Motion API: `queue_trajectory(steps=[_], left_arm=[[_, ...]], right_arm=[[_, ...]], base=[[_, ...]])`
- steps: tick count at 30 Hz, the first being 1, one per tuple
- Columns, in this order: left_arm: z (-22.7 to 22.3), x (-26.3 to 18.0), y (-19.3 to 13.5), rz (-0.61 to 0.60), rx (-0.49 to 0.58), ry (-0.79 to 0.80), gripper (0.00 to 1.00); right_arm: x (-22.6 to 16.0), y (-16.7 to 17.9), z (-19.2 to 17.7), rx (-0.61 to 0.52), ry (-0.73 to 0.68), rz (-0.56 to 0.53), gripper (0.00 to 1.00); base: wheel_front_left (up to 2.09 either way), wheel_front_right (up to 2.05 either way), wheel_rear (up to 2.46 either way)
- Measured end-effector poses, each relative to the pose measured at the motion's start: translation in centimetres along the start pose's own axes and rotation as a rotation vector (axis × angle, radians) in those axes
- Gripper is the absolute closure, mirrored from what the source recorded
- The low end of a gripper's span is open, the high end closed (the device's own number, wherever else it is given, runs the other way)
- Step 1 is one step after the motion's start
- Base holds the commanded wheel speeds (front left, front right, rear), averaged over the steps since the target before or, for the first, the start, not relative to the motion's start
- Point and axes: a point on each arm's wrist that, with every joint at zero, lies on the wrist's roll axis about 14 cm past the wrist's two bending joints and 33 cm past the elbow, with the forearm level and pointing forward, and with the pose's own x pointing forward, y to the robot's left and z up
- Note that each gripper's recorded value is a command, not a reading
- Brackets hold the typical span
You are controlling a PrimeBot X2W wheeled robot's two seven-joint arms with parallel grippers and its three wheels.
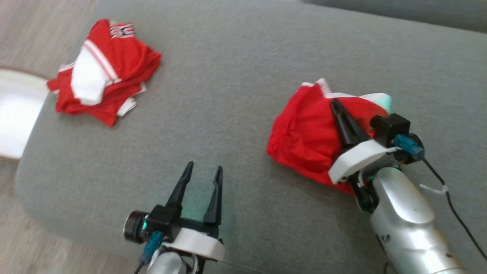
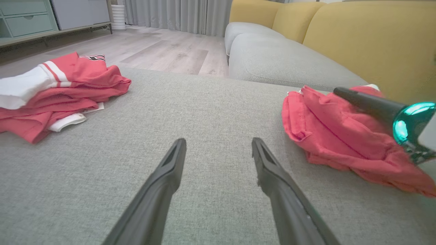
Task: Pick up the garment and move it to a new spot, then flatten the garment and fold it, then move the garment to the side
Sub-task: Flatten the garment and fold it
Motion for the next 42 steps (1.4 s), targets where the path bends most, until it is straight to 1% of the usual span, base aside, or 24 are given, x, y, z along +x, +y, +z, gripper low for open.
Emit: queue_trajectory(steps=[6, 10, 14, 17, 24, 30, 33, 39, 42], left_arm=[[0.4, 0.6, 0.8, 0.034, -0.002, -0.003, 0.00], [0.3, 0.7, 1.6, 0.059, -0.001, 0.005, 0.00], [0.0, 0.7, 1.9, 0.075, -0.006, 0.015, 0.00], [0.0, 0.7, 1.8, 0.072, -0.007, 0.012, 0.00], [0.6, 0.7, 1.3, 0.059, -0.016, -0.006, 0.00], [0.8, 0.7, 1.1, 0.049, -0.019, -0.015, 0.00], [0.9, 0.7, 1.1, 0.048, -0.020, -0.019, 0.00], [1.2, 0.8, 0.8, 0.034, -0.021, -0.028, 0.00], [1.3, 0.8, 0.9, 0.035, -0.011, -0.033, 0.00]], right_arm=[[1.1, -2.4, -4.1, -0.022, 0.114, -0.058, 1.00], [2.3, -2.8, -4.3, -0.034, 0.109, -0.059, 1.00], [2.9, -2.2, -3.3, -0.040, 0.072, -0.029, 1.00], [2.9, -1.0, -2.7, -0.059, 0.049, 0.015, 1.00], [2.2, 3.7, -2.0, -0.115, 0.025, 0.159, 1.00], [0.7, 6.9, -3.8, -0.163, 0.080, 0.265, 1.00], [-0.1, 8.1, -5.1, -0.164, 0.121, 0.306, 1.00], [-1.8, 12.1, -5.9, -0.135, 0.150, 0.430, 1.00], [-2.2, 12.6, -5.2, -0.097, 0.137, 0.431, 1.00]], base=[[0.00, 0.00, 0.00], [0.00, 0.00, 0.00], [0.00, 0.00, 0.00], [0.00, 0.00, 0.00], [0.00, 0.00, 0.00], [0.00, 0.00, 0.00], [0.00, 0.00, 0.00], [0.00, 0.00, 0.00], [0.00, 0.00, 0.00]])
